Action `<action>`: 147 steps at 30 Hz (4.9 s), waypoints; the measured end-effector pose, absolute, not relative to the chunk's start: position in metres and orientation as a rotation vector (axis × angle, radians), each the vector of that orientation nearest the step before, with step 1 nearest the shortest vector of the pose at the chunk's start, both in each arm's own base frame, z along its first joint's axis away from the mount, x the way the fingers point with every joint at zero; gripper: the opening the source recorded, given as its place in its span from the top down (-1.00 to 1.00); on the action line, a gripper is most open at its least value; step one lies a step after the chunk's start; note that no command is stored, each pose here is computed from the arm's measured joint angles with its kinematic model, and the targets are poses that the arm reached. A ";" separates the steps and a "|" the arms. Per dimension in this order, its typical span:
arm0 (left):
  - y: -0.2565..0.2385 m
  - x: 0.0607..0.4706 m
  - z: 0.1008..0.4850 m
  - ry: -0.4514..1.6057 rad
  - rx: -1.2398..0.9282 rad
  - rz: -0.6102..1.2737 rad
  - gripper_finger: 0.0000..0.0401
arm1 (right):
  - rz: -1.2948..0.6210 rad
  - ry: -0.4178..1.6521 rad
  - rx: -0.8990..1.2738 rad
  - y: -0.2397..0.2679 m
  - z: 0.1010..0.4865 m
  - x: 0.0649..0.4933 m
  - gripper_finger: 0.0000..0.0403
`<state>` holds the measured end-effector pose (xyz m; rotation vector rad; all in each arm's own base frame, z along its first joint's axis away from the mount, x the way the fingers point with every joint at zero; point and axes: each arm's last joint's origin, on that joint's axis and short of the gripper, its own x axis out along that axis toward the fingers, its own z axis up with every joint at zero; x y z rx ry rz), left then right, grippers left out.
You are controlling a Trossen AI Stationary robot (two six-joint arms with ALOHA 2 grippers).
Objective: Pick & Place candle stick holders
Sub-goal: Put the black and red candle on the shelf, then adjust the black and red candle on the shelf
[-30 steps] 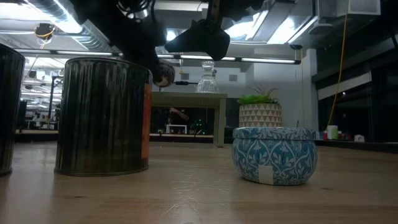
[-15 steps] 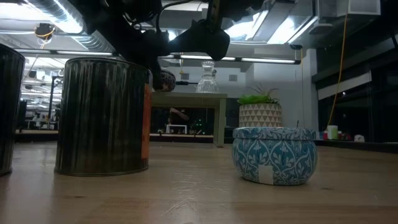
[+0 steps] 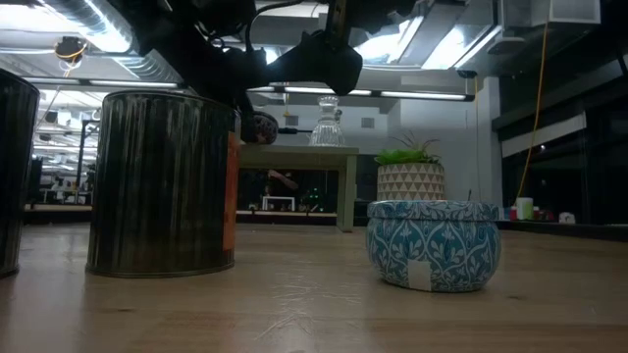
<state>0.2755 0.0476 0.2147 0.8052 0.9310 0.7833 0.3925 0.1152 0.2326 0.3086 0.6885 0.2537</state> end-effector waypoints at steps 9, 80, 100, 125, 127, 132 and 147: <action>0.053 0.275 0.215 0.909 0.760 0.812 -0.33 | 0.254 0.689 0.309 0.115 0.233 0.393 -0.95; 0.029 0.220 0.237 0.573 0.155 0.757 0.09 | 0.211 0.698 0.294 0.114 0.231 0.392 -0.95; 0.045 0.238 0.227 0.543 0.128 0.757 0.55 | 0.211 0.698 0.294 0.114 0.231 0.392 -0.95; 0.102 0.248 0.217 0.439 -0.012 0.786 0.86 | 0.217 0.696 0.275 0.114 0.231 0.392 -0.95; 0.105 0.249 0.217 0.431 -0.009 0.797 0.88 | 0.217 0.696 0.275 0.114 0.231 0.392 -0.95; 0.109 0.249 0.220 0.387 -0.019 0.812 0.90 | 0.217 0.696 0.275 0.114 0.231 0.392 -0.95; 0.096 0.258 0.221 0.377 -0.015 0.444 0.98 | 0.222 0.702 0.266 0.116 0.230 0.391 -0.95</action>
